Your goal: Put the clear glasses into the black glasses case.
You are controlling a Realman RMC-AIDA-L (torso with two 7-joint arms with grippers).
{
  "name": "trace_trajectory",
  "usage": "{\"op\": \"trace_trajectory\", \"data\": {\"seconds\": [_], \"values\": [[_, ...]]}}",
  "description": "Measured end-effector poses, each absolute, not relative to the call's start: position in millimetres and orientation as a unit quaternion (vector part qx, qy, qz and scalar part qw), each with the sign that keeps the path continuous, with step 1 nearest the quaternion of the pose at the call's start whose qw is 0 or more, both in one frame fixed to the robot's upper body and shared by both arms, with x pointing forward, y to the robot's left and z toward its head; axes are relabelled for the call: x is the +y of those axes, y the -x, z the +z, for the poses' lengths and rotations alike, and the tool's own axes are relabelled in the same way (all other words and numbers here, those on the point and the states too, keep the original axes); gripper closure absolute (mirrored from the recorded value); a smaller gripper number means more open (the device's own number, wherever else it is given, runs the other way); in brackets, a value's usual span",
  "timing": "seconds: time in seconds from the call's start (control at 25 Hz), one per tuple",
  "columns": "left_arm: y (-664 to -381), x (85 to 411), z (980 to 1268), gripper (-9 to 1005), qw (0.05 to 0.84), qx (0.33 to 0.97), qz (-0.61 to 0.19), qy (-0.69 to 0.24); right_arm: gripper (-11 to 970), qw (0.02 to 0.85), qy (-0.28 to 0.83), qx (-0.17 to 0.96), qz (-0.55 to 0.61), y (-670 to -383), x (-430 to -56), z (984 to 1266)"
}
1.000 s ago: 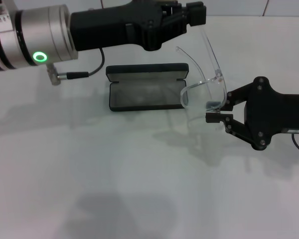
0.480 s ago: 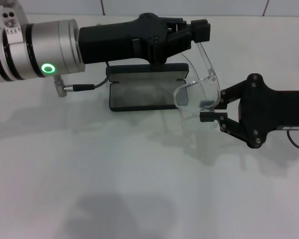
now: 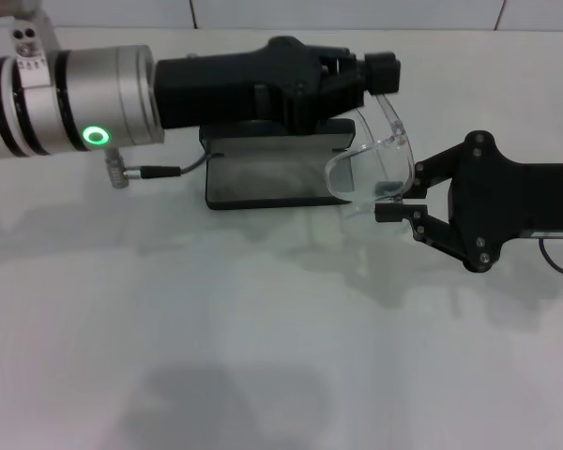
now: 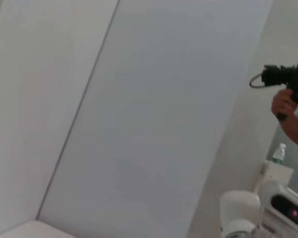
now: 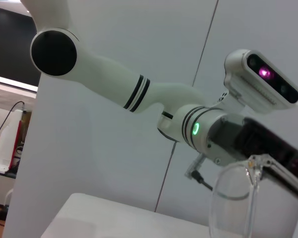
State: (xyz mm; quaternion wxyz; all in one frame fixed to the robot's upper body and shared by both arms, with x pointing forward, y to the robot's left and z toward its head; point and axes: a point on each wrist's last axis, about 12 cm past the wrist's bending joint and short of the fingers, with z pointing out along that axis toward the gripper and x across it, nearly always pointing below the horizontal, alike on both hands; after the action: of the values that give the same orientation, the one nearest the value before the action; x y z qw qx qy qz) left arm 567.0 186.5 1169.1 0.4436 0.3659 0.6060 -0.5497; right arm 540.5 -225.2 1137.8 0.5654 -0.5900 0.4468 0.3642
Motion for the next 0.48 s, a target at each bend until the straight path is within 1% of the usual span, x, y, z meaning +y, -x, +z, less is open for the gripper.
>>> {"op": "trace_trajectory", "data": {"seconds": [0.32, 0.48], "values": [[-565.5, 183.6, 1167.2, 911, 0.428, 0.612, -0.555, -0.366, 865, 0.569, 0.593, 0.441, 0.360, -541.4, -224.2, 1141.1], [-564.4, 184.3, 1167.0, 911, 0.407, 0.622, -0.561, -0.365, 866, 0.572, 0.596, 0.437, 0.357, -541.9, -223.9, 1142.8]]}}
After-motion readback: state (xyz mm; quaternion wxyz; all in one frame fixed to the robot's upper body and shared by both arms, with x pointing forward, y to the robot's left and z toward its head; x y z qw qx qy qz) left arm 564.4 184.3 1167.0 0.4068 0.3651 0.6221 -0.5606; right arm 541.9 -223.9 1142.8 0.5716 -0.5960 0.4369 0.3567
